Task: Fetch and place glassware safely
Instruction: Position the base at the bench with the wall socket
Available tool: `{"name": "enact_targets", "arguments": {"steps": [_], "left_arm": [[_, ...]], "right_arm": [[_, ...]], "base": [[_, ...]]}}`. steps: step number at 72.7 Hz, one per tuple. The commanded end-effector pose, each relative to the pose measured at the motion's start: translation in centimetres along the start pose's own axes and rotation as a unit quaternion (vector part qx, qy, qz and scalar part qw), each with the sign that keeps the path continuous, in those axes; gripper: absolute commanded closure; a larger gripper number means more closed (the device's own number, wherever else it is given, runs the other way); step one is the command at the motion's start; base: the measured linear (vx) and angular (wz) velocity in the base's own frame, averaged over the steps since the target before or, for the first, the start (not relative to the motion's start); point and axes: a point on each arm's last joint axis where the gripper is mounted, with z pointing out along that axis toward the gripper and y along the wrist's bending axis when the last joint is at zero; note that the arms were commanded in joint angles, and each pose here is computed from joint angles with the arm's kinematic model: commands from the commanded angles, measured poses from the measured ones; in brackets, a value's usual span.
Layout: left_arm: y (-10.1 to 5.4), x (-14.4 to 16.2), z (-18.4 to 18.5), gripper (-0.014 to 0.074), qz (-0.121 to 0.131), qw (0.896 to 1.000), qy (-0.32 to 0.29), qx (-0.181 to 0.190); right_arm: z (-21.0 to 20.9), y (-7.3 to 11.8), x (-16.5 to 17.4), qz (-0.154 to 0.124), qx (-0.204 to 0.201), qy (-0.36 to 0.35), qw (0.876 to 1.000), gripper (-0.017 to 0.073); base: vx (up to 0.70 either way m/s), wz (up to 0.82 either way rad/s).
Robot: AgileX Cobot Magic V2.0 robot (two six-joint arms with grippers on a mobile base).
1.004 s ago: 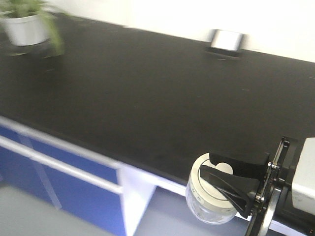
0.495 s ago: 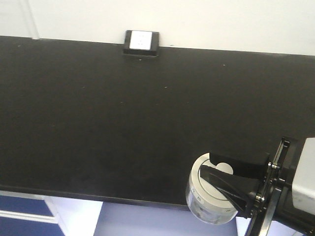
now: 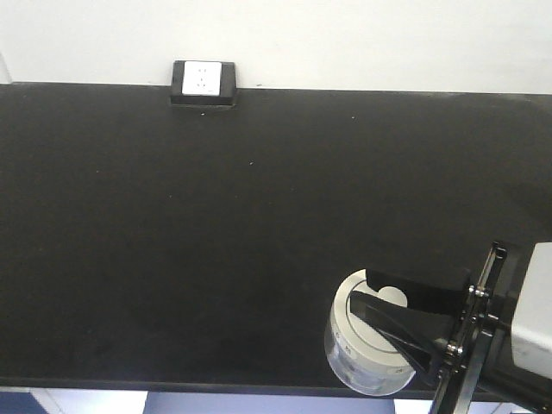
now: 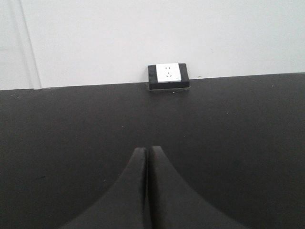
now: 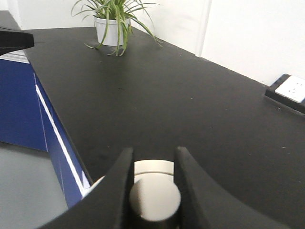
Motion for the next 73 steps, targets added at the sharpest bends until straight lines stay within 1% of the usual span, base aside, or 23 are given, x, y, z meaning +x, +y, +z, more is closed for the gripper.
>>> {"name": "enact_targets", "arguments": {"steps": [1, 41, 49, 57, 73], "left_arm": [[-0.10, -1.49, -0.14, 0.0601, -0.004, 0.999, -0.045, 0.006], [-0.10, -1.49, -0.14, 0.0601, -0.004, 0.999, -0.045, 0.006], [-0.10, -1.39, 0.11, 0.0601, -0.004, 0.999, -0.036, 0.005], [-0.10, -1.33, 0.15, 0.0601, -0.004, 0.999, -0.032, 0.005], [-0.10, -1.32, 0.16, 0.0601, -0.004, 0.999, -0.031, 0.005]], "right_arm": [[-0.04, -0.03, -1.44, 0.011, -0.005, -0.034, 0.999, 0.0560], [-0.03, -0.08, -1.40, 0.010, -0.003, -0.032, 0.999, 0.0560], [0.47, -0.60, -1.00, 0.021, 0.011, -0.017, 1.000, 0.0560], [0.45, -0.53, -0.81, 0.009, 0.008, -0.009, 1.000, 0.0560], [0.46, -0.52, -0.77, 0.005, 0.008, -0.007, 1.000, 0.0560]], "base": [[0.11, -0.13], [0.11, -0.02], [0.01, 0.03], [-0.02, -0.03], [0.00, -0.01]]}}
